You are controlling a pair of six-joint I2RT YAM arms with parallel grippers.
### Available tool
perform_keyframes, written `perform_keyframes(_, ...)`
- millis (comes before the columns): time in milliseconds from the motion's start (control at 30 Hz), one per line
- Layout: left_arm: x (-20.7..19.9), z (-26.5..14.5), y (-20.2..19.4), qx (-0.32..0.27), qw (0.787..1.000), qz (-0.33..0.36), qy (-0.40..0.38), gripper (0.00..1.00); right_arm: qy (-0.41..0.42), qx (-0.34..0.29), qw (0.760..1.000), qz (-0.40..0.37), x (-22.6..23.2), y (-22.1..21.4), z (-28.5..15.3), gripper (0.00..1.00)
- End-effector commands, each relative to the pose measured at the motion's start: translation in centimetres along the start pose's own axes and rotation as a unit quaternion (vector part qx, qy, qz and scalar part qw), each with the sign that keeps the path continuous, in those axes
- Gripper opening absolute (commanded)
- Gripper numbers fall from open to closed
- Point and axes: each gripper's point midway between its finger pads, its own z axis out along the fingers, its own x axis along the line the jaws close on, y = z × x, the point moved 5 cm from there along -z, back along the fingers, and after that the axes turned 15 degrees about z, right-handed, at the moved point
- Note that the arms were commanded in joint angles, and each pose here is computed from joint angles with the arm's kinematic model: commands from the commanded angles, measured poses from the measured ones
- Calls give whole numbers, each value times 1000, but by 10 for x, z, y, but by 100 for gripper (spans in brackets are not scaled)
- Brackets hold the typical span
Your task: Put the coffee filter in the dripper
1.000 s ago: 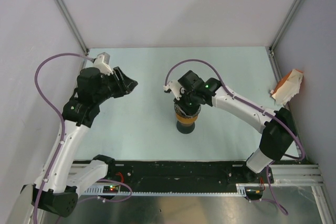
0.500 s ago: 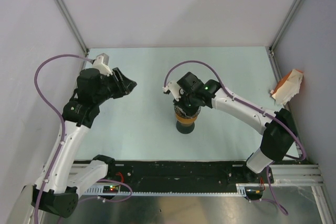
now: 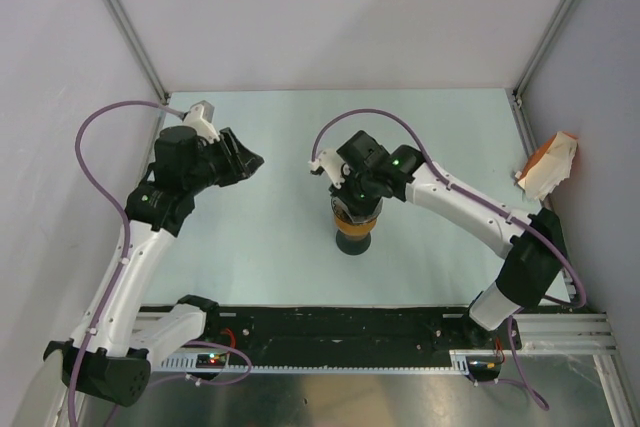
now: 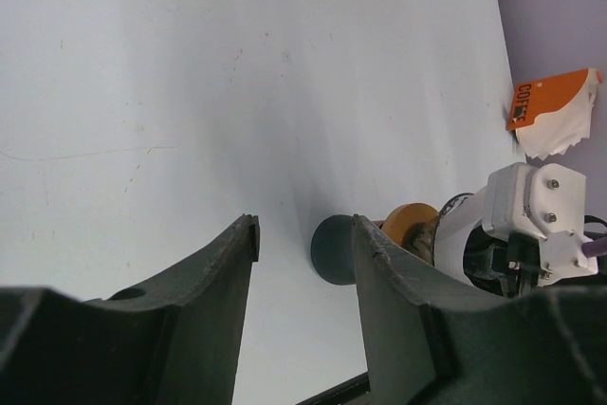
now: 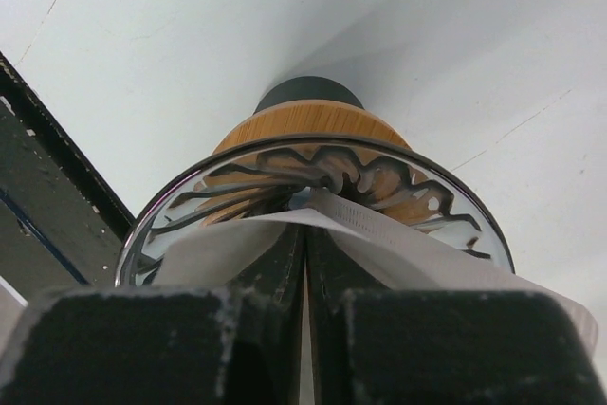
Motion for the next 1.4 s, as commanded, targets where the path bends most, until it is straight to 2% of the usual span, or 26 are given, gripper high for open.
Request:
perform_keyframes(0, -6, -6, 16, -25, 1000, 4, -12, 50, -4, -34, 999, -16, 4, 15, -26, 6)
perform_keyframes(167, -6, -5, 18, -24, 1000, 8, -15, 51, -10, -40, 999, -17, 3, 18, -36, 7)
perform_keyframes(467, -7, 0, 17, -15, 999, 24, -23, 56, -15, -74, 997, -23, 5, 28, -66, 15)
perform_keyframes(633, -8, 1, 22, -17, 998, 50, -31, 67, -12, -139, 990, -21, 3, 50, -99, 21)
perform_keyframes(700, -8, 2, 27, -20, 997, 67, -34, 75, -7, -175, 984, -10, 0, 60, -117, 25)
perform_keyframes(800, -10, 1, 38, -30, 993, 102, -41, 94, 4, -231, 973, 27, -13, 72, -146, 31)
perform_keyframes(833, -11, 1, 42, -33, 992, 115, -43, 97, 4, -249, 968, 39, -18, 76, -154, 33)
perform_keyframes(967, -13, -1, 58, -40, 983, 170, -47, 99, 1, -326, 940, 100, -47, 78, -187, 41)
perform_keyframes(1100, -9, -2, 67, -12, 974, 221, -36, 100, -10, -385, 905, 181, -86, 56, -214, 48)
perform_keyframes(1200, 0, 0, 58, 43, 965, 256, -33, 100, -22, -387, 890, 239, -115, 21, -208, 58)
perform_keyframes(1267, 11, 6, 45, 83, 961, 265, -17, 100, -27, -373, 886, 273, -130, -6, -196, 68)
perform_keyframes(1367, 32, 12, 20, 133, 954, 268, 11, 100, -42, -342, 886, 311, -147, -46, -171, 87)
